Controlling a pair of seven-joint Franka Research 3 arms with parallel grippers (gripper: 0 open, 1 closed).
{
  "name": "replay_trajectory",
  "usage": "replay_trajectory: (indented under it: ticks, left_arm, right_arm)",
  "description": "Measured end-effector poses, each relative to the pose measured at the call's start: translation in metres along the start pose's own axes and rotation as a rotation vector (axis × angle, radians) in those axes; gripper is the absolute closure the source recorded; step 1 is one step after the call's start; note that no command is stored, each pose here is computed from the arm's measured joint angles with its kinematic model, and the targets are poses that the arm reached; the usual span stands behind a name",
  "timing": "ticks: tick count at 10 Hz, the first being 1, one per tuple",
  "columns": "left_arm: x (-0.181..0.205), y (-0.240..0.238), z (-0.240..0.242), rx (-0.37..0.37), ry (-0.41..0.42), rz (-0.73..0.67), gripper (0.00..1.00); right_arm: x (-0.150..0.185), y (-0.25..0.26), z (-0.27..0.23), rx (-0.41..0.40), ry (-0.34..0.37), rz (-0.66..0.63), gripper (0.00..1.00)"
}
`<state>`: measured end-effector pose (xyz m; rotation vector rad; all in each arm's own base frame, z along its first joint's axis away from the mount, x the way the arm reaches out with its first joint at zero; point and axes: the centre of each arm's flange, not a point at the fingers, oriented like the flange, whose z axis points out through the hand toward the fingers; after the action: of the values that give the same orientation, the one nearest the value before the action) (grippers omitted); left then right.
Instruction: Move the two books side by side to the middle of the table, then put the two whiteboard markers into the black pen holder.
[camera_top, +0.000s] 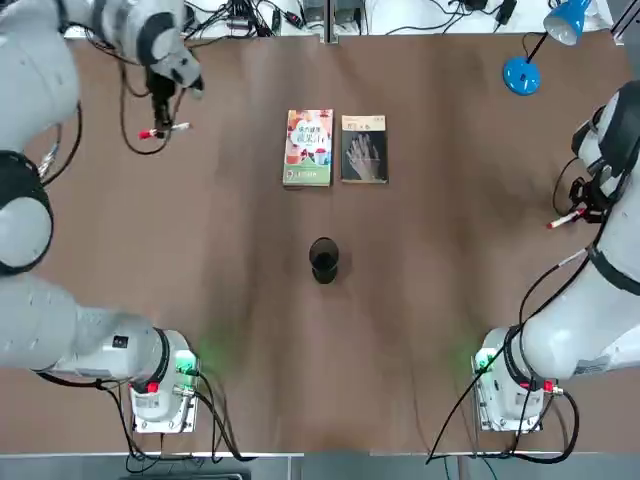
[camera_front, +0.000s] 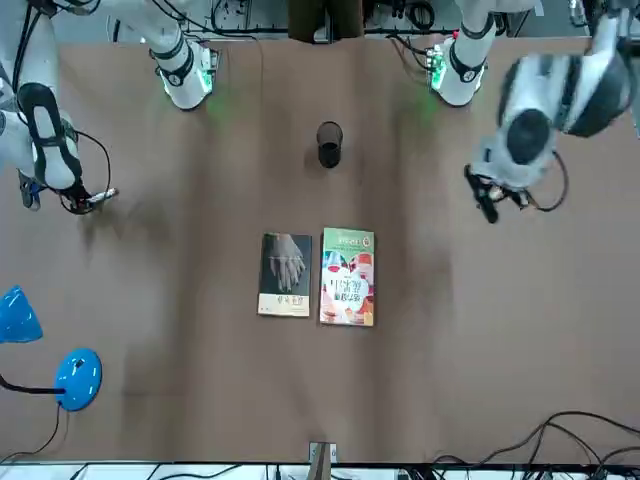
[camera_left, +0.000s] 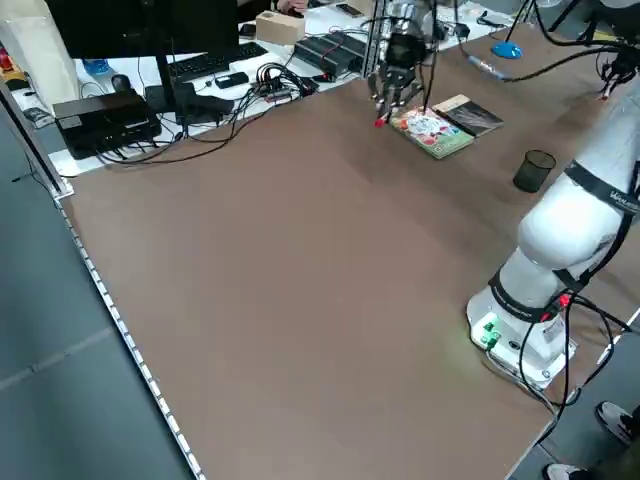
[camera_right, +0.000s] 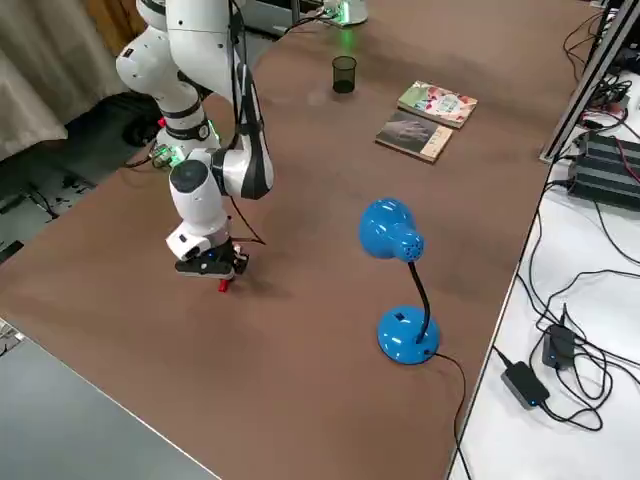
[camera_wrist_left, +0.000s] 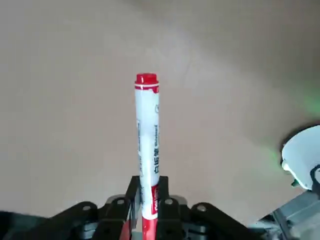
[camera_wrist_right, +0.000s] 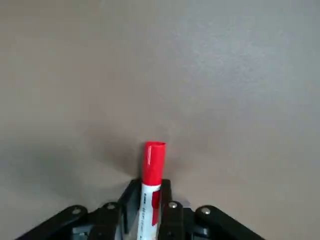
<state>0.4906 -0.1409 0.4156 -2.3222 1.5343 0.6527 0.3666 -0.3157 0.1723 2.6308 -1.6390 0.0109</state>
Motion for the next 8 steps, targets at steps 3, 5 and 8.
replay_trajectory:
  ticks: [3,5,8]
  left_arm:
    - [0.077,0.078,-0.031,0.066,-0.169,-0.014,0.83]
    - [0.128,0.129,-0.038,0.126,-0.277,-0.007,0.83]
    - [0.208,0.206,-0.050,0.211,-0.449,0.014,0.83]
  right_arm:
    - [0.000,-0.001,-0.001,-0.001,0.002,-0.011,0.83]
    - [-0.007,-0.025,-0.004,0.033,-0.033,-0.048,0.85]
    - [-0.017,-0.046,-0.018,0.093,-0.103,-0.081,0.85]
